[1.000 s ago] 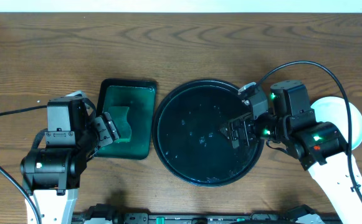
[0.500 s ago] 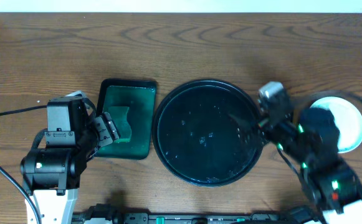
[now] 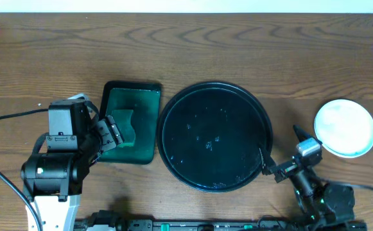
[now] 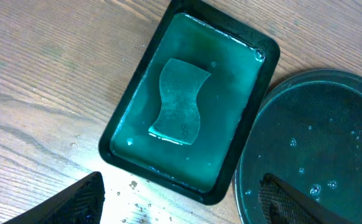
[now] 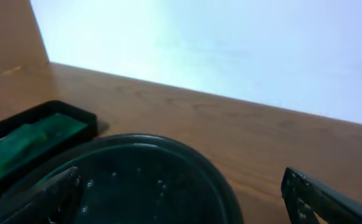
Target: Clean dirty plates on tray and stack at the side
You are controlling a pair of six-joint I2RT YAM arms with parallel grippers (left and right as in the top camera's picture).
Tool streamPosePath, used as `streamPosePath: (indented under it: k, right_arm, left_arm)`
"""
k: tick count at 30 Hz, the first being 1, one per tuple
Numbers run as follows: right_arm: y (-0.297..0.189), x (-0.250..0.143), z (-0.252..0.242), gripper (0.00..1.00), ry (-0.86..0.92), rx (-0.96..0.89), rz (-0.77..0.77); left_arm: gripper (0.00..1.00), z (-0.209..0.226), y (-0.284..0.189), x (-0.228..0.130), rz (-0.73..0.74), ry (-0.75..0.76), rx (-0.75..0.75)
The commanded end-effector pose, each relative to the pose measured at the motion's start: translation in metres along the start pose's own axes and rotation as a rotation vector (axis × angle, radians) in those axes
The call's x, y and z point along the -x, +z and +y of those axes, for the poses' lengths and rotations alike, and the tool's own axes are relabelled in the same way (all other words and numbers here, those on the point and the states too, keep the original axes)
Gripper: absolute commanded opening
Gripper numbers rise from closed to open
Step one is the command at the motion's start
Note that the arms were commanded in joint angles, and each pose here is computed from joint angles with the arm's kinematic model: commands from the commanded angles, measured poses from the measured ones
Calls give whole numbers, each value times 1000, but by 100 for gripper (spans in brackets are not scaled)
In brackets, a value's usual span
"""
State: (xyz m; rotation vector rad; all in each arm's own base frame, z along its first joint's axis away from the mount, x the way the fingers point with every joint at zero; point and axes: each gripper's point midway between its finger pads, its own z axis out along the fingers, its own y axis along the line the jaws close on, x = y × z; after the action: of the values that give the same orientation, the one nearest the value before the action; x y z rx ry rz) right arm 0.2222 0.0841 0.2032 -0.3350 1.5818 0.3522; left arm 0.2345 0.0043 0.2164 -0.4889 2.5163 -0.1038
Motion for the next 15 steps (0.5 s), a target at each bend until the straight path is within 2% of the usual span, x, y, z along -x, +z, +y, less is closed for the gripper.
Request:
streamPosePath:
  k: [1,8,15]
  right_arm:
    - [3,-10,-6,99,-13,-20,-39]
    - [7,-14,-15,99,-27,-68,-91]
    - [7,-27,-16,99,-13,-70,-40]
  left_arm:
    - [80,-1,-4,5,-15,-4,-3]
    - [80,-1,-4,5,-15,-4,-3]
    - [80,-1,-4,5,-15,-4,-3]
